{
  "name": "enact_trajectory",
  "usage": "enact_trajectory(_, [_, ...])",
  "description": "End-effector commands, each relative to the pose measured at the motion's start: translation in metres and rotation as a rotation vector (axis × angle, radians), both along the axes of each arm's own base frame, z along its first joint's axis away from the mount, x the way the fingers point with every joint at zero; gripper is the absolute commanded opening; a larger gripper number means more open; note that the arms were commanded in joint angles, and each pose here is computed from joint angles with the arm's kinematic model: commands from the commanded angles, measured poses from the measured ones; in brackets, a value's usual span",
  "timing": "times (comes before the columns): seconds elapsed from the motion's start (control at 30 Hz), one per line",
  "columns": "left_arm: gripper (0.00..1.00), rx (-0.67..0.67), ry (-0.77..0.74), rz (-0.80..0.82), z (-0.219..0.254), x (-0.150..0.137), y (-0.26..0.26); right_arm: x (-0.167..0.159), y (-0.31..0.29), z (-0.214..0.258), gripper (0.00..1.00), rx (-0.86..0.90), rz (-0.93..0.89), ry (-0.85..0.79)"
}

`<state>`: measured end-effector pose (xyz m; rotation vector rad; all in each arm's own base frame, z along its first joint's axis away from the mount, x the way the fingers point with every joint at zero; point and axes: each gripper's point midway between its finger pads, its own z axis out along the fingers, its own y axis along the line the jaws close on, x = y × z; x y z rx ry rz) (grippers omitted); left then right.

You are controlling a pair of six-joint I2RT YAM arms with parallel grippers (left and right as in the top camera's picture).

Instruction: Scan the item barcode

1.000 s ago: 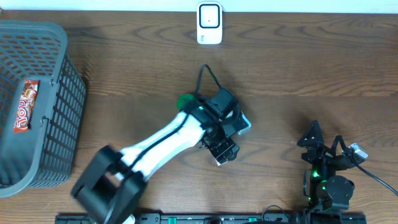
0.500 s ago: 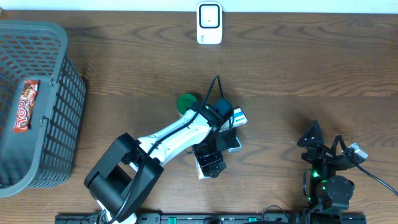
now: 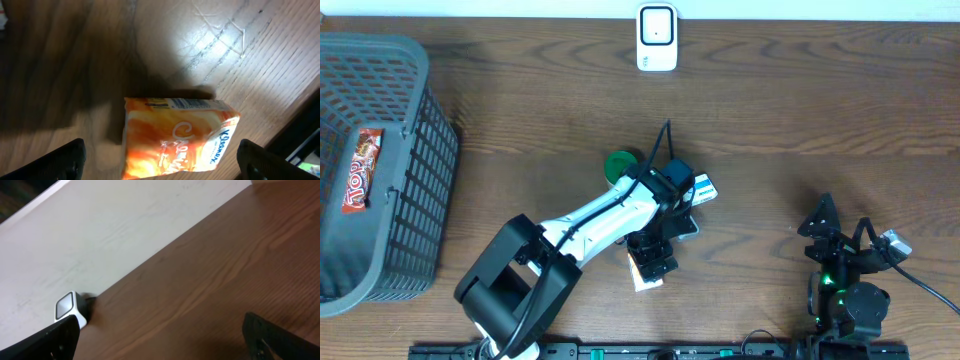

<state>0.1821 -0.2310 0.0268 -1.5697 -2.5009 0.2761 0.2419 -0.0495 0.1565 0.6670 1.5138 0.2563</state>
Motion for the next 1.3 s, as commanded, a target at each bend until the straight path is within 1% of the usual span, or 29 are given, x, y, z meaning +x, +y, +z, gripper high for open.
enact_trajectory(0.0, [0.95, -0.108, -0.03, 0.054, 0.03, 0.006, -0.02, -0.001, -0.002, -0.001, 0.99, -0.007, -0.009, 0.004])
enact_trajectory(0.03, [0.95, -0.123, -0.037, 0.069, 0.035, 0.006, -0.022, -0.001, -0.002, -0.001, 0.99, -0.007, -0.009, 0.004])
enact_trajectory(0.1, [0.94, -0.157, -0.073, 0.159, 0.051, 0.012, -0.027, -0.001, -0.002, -0.001, 0.99, -0.007, -0.009, 0.004])
enact_trajectory(0.13, [0.82, -0.17, -0.083, 0.197, 0.056, 0.014, -0.029, -0.001, -0.002, -0.001, 0.99, -0.007, -0.009, 0.004])
enact_trajectory(0.17, [0.65, -0.188, -0.088, 0.227, 0.06, 0.015, -0.033, -0.001, -0.002, -0.001, 0.99, -0.007, -0.009, 0.004])
enact_trajectory(0.2, [0.52, -0.212, -0.087, 0.252, 0.064, 0.015, -0.038, -0.001, -0.002, -0.001, 0.99, -0.007, -0.009, 0.004])
enact_trajectory(0.27, [0.29, -0.244, -0.081, 0.272, 0.067, 0.015, -0.048, -0.001, -0.002, -0.001, 0.99, -0.007, -0.009, 0.004])
enact_trajectory(0.3, [0.2, -0.254, -0.083, 0.282, 0.065, 0.014, -0.053, -0.001, -0.002, -0.001, 0.99, -0.007, -0.009, 0.004])
enact_trajectory(0.33, [0.08, -0.26, -0.085, 0.288, 0.063, 0.013, -0.057, -0.001, -0.002, -0.001, 0.99, -0.007, -0.009, 0.004])
enact_trajectory(0.43, [0.08, -0.268, -0.081, 0.313, 0.052, 0.007, -0.066, -0.001, -0.002, -0.001, 0.99, -0.007, -0.009, 0.004])
enact_trajectory(0.5, [0.07, -0.249, -0.067, 0.317, 0.043, 0.0, -0.067, -0.001, -0.002, -0.001, 0.99, -0.007, -0.009, 0.004])
enact_trajectory(0.53, [0.08, -0.213, -0.048, 0.333, 0.033, -0.007, -0.063, -0.001, -0.002, -0.001, 0.99, -0.007, -0.009, 0.004])
enact_trajectory(0.67, [0.07, -0.104, -0.07, 0.443, 0.009, -0.009, -0.041, -0.001, -0.002, -0.001, 0.99, -0.007, -0.009, 0.003])
enact_trajectory(0.7, [0.07, -0.098, -0.063, 0.457, 0.005, -0.011, -0.039, -0.001, -0.002, -0.001, 0.99, -0.007, -0.009, 0.004])
enact_trajectory(0.83, [0.08, -0.101, -0.012, 0.469, -0.011, -0.026, -0.035, -0.001, -0.002, -0.001, 0.99, -0.007, -0.009, 0.004])
enact_trajectory(0.97, [0.07, -0.169, 0.04, 0.469, -0.021, -0.035, -0.042, -0.001, -0.002, -0.001, 0.99, -0.007, -0.009, 0.004])
enact_trajectory(1.1, [0.08, -0.144, 0.054, 0.519, -0.026, -0.039, -0.038, -0.001, -0.002, -0.001, 0.99, -0.007, -0.009, 0.004])
enact_trajectory(1.2, [0.07, -0.075, 0.077, 0.541, -0.028, -0.047, -0.025, -0.001, -0.002, -0.001, 0.99, -0.007, -0.009, 0.004])
enact_trajectory(1.27, [0.07, 0.02, 0.06, 0.568, -0.031, -0.052, -0.006, -0.001, -0.002, -0.001, 0.99, -0.007, -0.009, 0.004])
